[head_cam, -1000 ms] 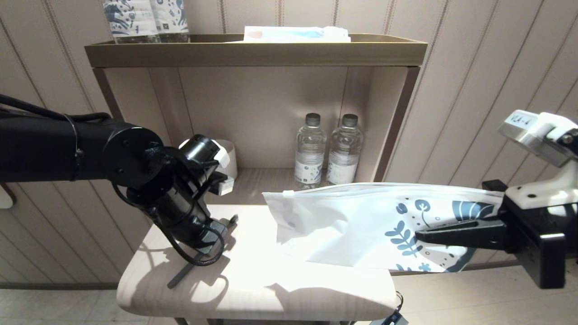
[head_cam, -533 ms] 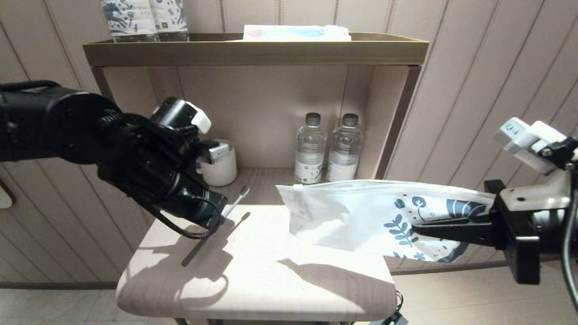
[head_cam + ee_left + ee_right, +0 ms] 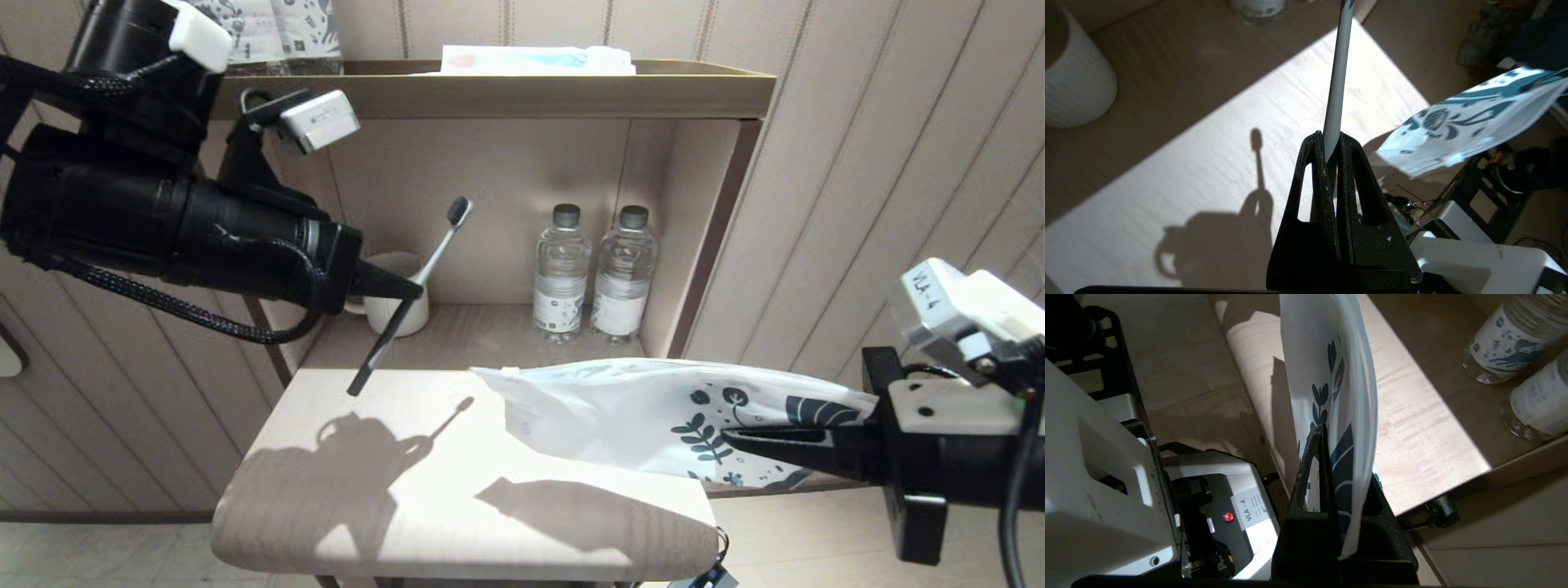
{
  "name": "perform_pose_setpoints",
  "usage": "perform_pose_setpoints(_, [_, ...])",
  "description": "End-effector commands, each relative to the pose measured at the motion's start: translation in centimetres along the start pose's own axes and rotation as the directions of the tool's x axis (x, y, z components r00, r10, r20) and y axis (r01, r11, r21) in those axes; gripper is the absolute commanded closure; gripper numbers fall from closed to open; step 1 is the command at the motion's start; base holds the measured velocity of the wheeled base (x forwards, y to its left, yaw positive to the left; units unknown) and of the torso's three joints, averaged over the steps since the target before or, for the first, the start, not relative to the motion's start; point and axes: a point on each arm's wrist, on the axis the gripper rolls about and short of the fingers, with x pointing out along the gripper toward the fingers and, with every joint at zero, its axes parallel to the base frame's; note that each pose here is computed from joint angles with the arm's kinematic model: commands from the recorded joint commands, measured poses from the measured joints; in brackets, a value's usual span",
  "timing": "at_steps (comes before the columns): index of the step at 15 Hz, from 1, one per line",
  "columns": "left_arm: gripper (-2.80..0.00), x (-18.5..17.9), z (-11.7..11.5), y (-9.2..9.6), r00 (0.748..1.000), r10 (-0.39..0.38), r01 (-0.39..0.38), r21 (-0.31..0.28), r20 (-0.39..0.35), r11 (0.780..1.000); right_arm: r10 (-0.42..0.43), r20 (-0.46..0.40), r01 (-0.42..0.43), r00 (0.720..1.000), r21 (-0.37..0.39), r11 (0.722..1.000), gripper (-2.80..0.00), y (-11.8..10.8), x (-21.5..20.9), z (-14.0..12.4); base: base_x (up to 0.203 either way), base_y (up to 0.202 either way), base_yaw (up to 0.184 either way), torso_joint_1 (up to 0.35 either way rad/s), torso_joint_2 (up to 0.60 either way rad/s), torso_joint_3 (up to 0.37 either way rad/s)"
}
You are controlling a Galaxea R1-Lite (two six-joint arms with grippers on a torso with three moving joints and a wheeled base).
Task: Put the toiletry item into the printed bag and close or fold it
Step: Pick up a toothbrush, then place the toothbrush in the storage bag
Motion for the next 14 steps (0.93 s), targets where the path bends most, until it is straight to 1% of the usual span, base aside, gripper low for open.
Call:
perform_pose_setpoints(1, [0.00, -1.4, 0.4, -0.8, 0.997, -0.057, 0.055, 0.032, 0.049, 0.998, 0.037, -0.009, -0.037, 0.999, -0.005, 0.999, 0.00, 0.4, 0.7, -0.1, 0.000, 0.000, 0.000, 0.000, 0.00, 0.000])
perform_pose_setpoints(2, [0.00, -2.2, 0.8, -1.3, 0.988, -0.129, 0.123, 0.068, 0.089, 0.990, 0.048, -0.023, -0.048, 0.999, 0.002, 0.999, 0.00, 0.2, 1.3, -0.3, 0.000, 0.000, 0.000, 0.000, 0.00, 0.000])
perform_pose_setpoints(3, [0.00, -2.9, 1.3, -1.8, 0.969, -0.207, 0.193, 0.112, 0.133, 0.975, 0.053, -0.032, -0.053, 0.998, 0.007, 0.999, 0.00, 0.1, 1.6, -0.4, 0.000, 0.000, 0.000, 0.000, 0.00, 0.000])
perform_pose_setpoints(4, [0.00, -3.8, 1.8, -2.3, 0.948, -0.270, 0.245, 0.156, 0.170, 0.957, 0.054, -0.035, -0.054, 0.998, 0.009, 0.999, 0.00, 0.0, 1.8, -0.4, 0.000, 0.000, 0.000, 0.000, 0.00, 0.000])
perform_pose_setpoints(5, [0.00, -4.0, 2.1, -3.0, 0.935, -0.309, 0.277, 0.183, 0.177, 0.943, 0.056, -0.036, -0.056, 0.998, 0.010, 0.998, 0.00, 0.0, 1.9, -0.4, 0.000, 0.000, 0.000, 0.000, 0.00, 0.000])
perform_pose_setpoints(8, [0.00, -2.6, 2.4, -5.1, 0.905, -0.399, 0.361, 0.229, 0.147, 0.904, 0.064, -0.050, -0.063, 0.997, 0.022, 0.998, 0.00, -0.2, 2.4, -0.7, 0.000, 0.000, 0.000, 0.000, 0.00, 0.000])
perform_pose_setpoints(10, [0.00, -0.6, 2.9, -6.3, 0.882, -0.454, 0.412, 0.258, 0.127, 0.874, 0.069, -0.054, -0.067, 0.996, 0.027, 0.997, 0.00, -0.3, 2.5, -0.7, 0.000, 0.000, 0.000, 0.000, 0.00, 0.000])
perform_pose_setpoints(12, [0.00, 1.2, 3.1, -7.2, 0.866, -0.489, 0.448, 0.269, 0.108, 0.853, 0.071, -0.055, -0.069, 0.996, 0.030, 0.997, 0.00, -0.3, 2.6, -0.8, 0.000, 0.000, 0.000, 0.000, 0.00, 0.000])
perform_pose_setpoints(14, [0.00, 2.6, 2.9, -7.5, 0.862, -0.501, 0.468, 0.257, 0.077, 0.845, 0.073, -0.054, -0.072, 0.996, 0.031, 0.997, 0.00, -0.3, 2.6, -0.7, 0.000, 0.000, 0.000, 0.000, 0.00, 0.000])
